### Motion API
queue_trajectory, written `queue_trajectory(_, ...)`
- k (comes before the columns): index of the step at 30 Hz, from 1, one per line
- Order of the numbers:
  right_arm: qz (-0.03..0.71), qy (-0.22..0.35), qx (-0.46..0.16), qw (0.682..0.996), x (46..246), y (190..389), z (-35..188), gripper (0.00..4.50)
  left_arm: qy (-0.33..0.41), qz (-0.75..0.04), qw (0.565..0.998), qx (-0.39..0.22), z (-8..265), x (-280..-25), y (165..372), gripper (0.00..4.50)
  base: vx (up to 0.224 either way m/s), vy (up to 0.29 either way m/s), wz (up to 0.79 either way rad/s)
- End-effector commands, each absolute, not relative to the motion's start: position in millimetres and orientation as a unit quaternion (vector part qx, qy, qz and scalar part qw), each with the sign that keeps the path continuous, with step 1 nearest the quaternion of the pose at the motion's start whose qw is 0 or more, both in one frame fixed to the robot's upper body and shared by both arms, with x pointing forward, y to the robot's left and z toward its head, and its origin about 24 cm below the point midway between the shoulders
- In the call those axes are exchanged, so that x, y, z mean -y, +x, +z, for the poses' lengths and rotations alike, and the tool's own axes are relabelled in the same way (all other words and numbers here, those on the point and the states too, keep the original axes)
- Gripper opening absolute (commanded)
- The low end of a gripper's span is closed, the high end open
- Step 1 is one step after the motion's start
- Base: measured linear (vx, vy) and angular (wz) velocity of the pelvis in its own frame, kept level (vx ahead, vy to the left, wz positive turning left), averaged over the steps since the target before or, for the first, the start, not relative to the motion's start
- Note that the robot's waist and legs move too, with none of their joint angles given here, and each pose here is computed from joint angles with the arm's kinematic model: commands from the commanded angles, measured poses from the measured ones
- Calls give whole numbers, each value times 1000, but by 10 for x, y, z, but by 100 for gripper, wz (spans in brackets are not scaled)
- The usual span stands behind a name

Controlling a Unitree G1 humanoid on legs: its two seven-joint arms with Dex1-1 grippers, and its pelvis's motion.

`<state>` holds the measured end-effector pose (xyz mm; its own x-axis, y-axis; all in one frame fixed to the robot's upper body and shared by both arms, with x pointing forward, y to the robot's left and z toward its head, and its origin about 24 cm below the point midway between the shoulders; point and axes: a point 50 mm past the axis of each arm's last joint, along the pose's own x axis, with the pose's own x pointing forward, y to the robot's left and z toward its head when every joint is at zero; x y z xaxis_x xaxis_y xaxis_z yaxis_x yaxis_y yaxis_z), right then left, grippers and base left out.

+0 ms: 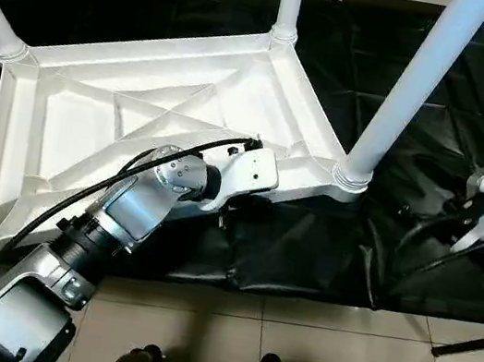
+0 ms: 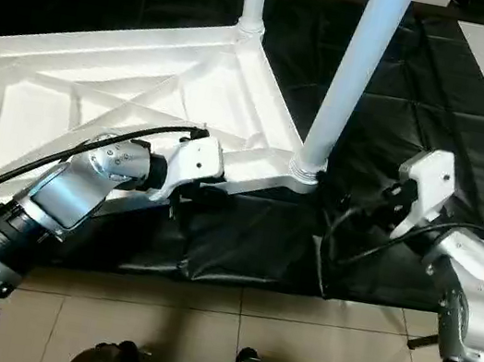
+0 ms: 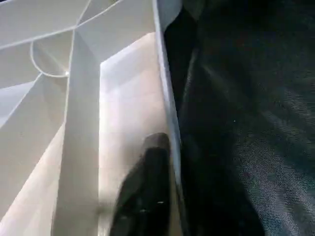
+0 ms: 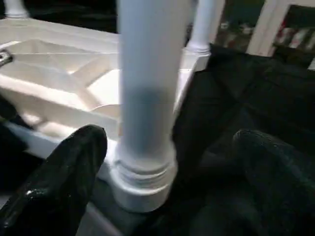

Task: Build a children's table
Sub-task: Rotate leg to tighten

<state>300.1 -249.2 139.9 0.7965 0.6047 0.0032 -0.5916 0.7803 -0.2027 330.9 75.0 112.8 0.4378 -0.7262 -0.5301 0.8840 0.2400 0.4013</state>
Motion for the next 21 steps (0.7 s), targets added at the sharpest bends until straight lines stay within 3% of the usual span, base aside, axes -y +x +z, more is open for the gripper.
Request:
queue_trajectory(1, 309, -93, 50, 945, 2528, 3004, 1441, 450, 335, -517, 769, -172, 880, -838, 3255, 37, 0, 0, 0)
queue_trajectory(8, 390, -58, 59, 917, 2335, 3028, 1401, 450, 330, -528, 766, -160, 862, -855, 3205, 3, 0, 0, 0)
queue_trajectory(13, 393, -58, 52, 916, 2313, 3073, 1371, 450, 328, -532, 766, -155, 862, -850, 3177, 1, 0, 0, 0)
queue_trajectory(21, 389, -81, 7, 918, 2143, 3328, 1214, 450, 321, -550, 756, -148, 835, -817, 3072, 1, 0, 0, 0)
